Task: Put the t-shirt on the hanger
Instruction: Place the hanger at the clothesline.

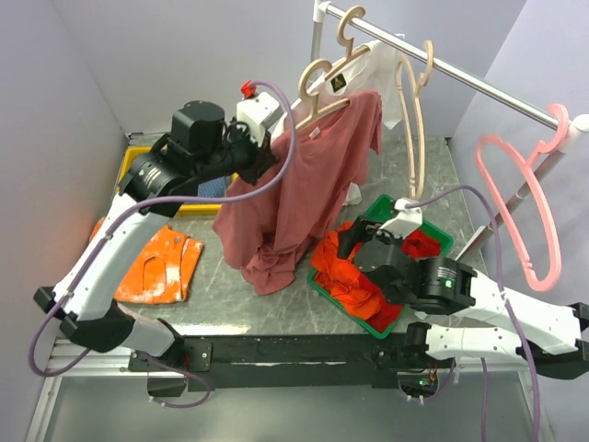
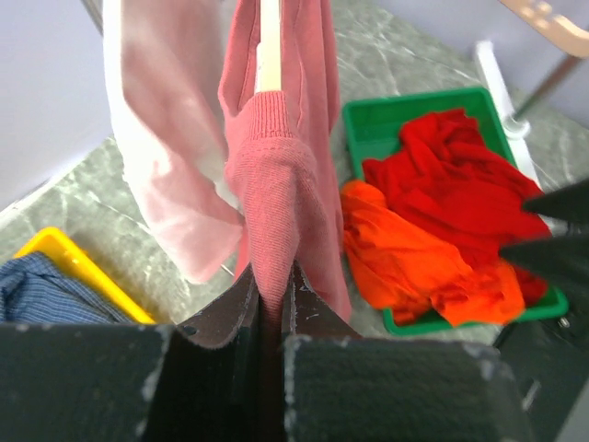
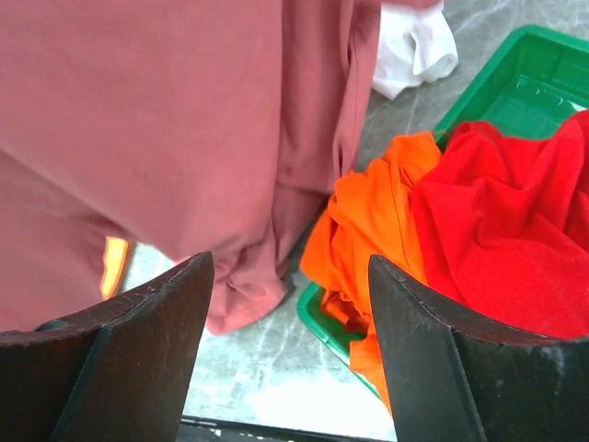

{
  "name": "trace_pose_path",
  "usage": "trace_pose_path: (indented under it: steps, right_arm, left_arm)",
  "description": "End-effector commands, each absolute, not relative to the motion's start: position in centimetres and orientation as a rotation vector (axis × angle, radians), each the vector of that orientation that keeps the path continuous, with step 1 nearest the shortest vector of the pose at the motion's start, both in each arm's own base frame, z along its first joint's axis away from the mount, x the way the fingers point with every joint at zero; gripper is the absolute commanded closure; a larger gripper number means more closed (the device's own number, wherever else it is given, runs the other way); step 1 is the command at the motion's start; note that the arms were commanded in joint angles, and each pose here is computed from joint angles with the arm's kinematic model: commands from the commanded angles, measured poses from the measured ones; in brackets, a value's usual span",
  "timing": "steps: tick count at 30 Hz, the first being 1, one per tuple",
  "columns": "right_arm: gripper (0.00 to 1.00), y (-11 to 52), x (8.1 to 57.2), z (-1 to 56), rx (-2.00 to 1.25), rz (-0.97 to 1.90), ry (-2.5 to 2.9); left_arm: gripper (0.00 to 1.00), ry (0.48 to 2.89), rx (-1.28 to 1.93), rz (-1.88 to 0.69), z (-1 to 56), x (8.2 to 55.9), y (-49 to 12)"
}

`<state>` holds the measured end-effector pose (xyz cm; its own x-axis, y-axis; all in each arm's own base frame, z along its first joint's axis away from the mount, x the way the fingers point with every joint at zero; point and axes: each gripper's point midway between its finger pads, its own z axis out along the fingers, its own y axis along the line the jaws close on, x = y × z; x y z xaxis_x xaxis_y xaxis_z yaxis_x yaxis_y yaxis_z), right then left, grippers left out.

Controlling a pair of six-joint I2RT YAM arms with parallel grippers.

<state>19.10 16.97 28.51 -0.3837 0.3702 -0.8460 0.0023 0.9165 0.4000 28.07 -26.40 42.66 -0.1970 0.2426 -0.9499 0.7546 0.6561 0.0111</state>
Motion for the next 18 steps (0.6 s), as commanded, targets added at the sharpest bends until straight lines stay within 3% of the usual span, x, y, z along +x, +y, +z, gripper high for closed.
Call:
trace_pose_path:
  steps: [1, 18]
  right_arm:
    - [0.25, 17.4, 19.4, 28.0, 0.286, 0.390, 1.921]
    - [0.24, 19.1, 18.3, 18.7, 0.235, 0.298, 2.102]
  left_arm:
    - [0.99, 1.547, 0.708, -0.546, 50.0, 29.3, -26.7]
    - [0.99, 1.404, 0.667, -0.572, 54.6, 31.2, -29.4]
